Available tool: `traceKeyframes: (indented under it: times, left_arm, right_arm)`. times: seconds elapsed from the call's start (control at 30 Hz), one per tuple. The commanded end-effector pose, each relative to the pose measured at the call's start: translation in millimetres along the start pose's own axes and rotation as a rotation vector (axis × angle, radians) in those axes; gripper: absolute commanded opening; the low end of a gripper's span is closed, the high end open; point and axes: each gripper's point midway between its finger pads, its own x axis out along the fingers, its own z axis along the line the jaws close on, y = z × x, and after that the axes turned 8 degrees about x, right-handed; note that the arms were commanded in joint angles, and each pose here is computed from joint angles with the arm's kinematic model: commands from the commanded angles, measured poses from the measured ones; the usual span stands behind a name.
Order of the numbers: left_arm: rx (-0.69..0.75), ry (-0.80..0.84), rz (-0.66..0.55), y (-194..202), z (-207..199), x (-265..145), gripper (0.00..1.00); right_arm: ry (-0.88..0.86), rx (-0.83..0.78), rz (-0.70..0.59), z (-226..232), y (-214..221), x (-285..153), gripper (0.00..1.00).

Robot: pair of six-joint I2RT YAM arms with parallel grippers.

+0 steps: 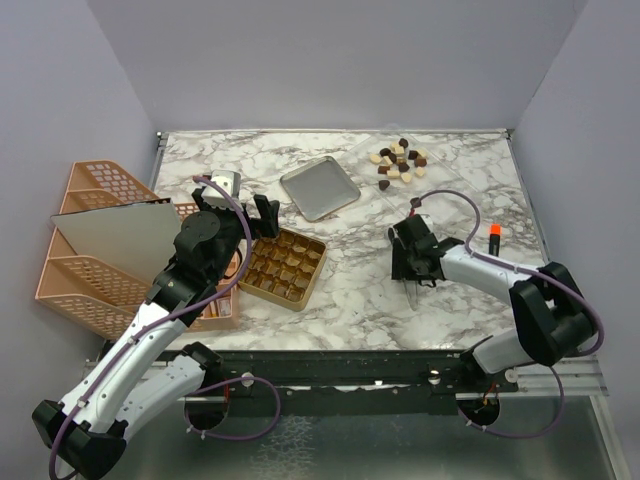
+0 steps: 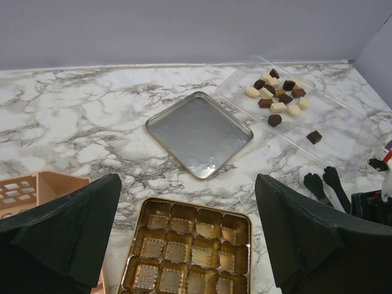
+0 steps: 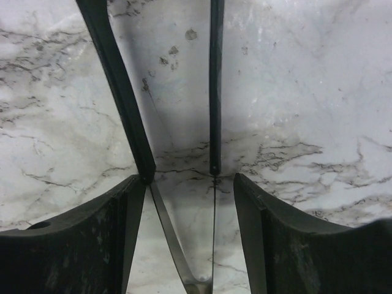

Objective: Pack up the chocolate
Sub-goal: Pick up the clamp from the center of the board.

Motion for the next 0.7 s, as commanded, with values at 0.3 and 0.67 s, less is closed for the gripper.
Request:
traceKeyframes:
  times: [0.3,0.67]
  left_arm:
    - [0.002,-0.012,-0.011,-1,4,-3,0.99]
    - [-0.001,-0.003,-0.010,-1,2,-3,0.99]
  right_arm:
    - [0.056,-0.037,0.019,2,7,13,0.53]
    - [0.024,-0.028,0.036,3,15,0,0.58]
